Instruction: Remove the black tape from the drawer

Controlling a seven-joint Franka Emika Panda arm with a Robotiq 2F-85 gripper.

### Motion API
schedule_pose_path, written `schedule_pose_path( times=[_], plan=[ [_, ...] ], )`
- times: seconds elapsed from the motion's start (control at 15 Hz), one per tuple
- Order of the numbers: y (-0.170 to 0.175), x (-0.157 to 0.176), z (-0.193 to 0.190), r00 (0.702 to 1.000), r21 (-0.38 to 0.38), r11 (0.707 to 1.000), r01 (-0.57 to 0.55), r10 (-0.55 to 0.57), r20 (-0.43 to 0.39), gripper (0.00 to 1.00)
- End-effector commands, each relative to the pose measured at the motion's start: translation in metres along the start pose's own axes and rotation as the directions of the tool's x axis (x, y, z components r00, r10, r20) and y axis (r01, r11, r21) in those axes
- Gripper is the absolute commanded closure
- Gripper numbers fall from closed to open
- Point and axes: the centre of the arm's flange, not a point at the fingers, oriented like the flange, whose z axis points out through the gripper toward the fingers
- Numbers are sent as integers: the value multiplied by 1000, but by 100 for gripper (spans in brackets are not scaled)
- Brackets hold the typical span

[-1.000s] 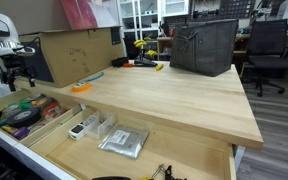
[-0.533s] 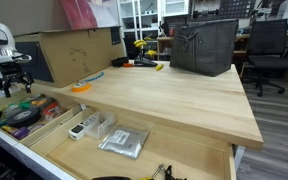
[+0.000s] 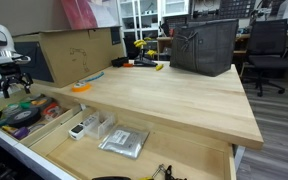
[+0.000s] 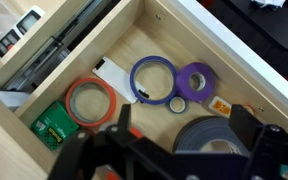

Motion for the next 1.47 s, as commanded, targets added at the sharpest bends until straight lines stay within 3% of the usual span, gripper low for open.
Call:
schedule_pose_path(
  times=[0.0, 0.07, 0.33, 0.6, 1.0, 1.4],
  plan=[
    [0, 0, 0, 1000, 0, 1000, 0, 0, 0, 0],
    [-1, 0, 3, 1000, 2, 1000, -12, 12, -12, 0],
    [-2, 9, 24, 979, -21, 998, -56, 51, -199, 0],
    [1, 30, 61, 960, 33, 999, -9, 18, -281, 0],
    [-12, 63, 104, 888, 67, 997, 45, -9, -459, 0],
    [-39, 80, 119, 863, 114, 990, 79, -11, -505, 0]
  ],
)
